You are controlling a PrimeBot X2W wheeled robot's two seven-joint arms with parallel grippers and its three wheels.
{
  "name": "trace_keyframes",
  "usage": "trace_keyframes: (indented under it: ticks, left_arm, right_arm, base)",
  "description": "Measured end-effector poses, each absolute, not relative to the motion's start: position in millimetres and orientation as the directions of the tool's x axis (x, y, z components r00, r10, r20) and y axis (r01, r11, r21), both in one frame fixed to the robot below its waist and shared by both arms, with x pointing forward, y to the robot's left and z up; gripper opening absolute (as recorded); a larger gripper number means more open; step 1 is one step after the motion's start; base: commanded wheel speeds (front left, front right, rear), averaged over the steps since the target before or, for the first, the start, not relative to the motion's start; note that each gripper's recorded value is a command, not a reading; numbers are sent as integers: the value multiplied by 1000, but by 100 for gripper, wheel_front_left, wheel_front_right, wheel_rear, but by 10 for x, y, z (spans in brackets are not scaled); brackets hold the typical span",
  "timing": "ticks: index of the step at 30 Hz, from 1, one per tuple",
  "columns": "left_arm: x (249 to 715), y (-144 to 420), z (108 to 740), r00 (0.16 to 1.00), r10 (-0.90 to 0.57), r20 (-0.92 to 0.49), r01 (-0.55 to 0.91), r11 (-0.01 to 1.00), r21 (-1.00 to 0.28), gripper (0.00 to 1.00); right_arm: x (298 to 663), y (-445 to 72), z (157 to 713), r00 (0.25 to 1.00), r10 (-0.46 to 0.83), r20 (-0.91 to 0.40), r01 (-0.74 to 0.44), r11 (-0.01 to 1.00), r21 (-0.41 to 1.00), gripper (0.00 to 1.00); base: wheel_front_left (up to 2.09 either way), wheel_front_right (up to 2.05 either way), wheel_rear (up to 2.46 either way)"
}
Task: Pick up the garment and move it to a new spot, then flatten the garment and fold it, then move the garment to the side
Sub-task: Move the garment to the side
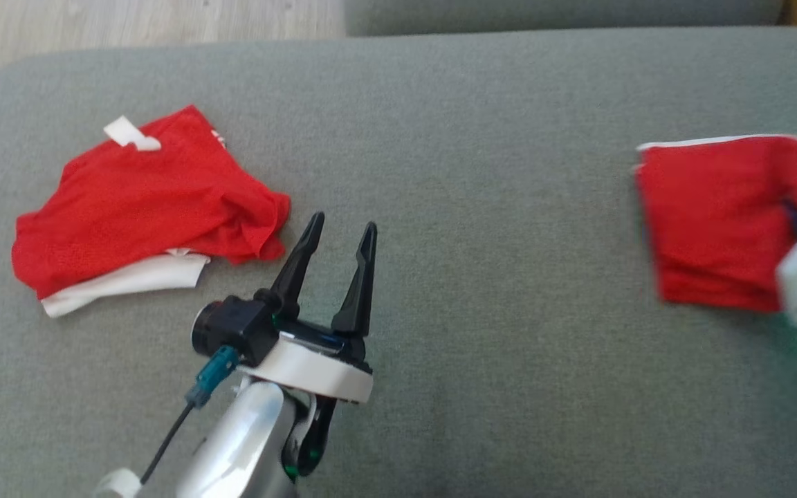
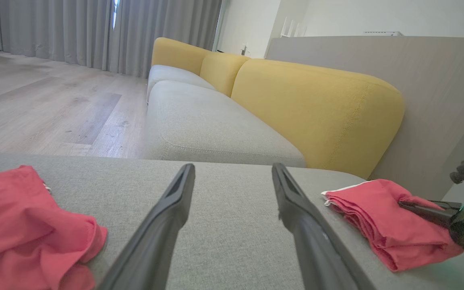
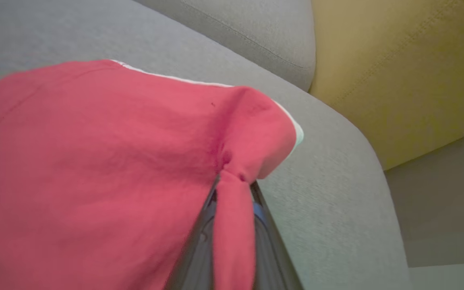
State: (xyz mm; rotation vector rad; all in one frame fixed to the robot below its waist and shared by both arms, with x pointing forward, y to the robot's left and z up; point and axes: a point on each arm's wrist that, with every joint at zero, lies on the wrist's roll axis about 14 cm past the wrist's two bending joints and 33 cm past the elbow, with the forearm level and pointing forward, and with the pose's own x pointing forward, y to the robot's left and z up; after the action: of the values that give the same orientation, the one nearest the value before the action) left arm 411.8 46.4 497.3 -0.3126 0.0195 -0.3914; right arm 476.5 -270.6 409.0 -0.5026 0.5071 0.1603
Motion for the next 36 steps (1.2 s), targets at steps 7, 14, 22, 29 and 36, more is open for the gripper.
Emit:
trace_keyframes:
  ticks: [7,14,22,29,36]
  left_arm:
    - [4256,548,4875,933,-359,20,348,886,-305,100]
    - [4346,646,4783,942,-335,-1,319,897,-307,100]
    - [4369,654,4750,943,-333,-7,314,898,-309,100]
    - [4362,671,4838,943,-331,14,320,900,-295,100]
    - [4304,752,5086,950,-302,73,310,907,-286,100]
  right_arm:
    - [4849,-3343,4105,832,-88,-547,-242,830,-502,0]
    - [4958,-3650,4128,814,-154,-561,-206,825,-526,0]
    - [5011,-3783,4182,816,-194,-544,-144,844,-517,51]
    - [5069,-3784,4429,858,-195,-474,-88,855,-511,100]
    - [5148,-3356,4788,937,-93,-336,-69,896,-439,100]
  base:
    - [0,0,0]
    - [0,0,0]
    - [0,0,0]
    - [0,0,0]
    - [0,0,0]
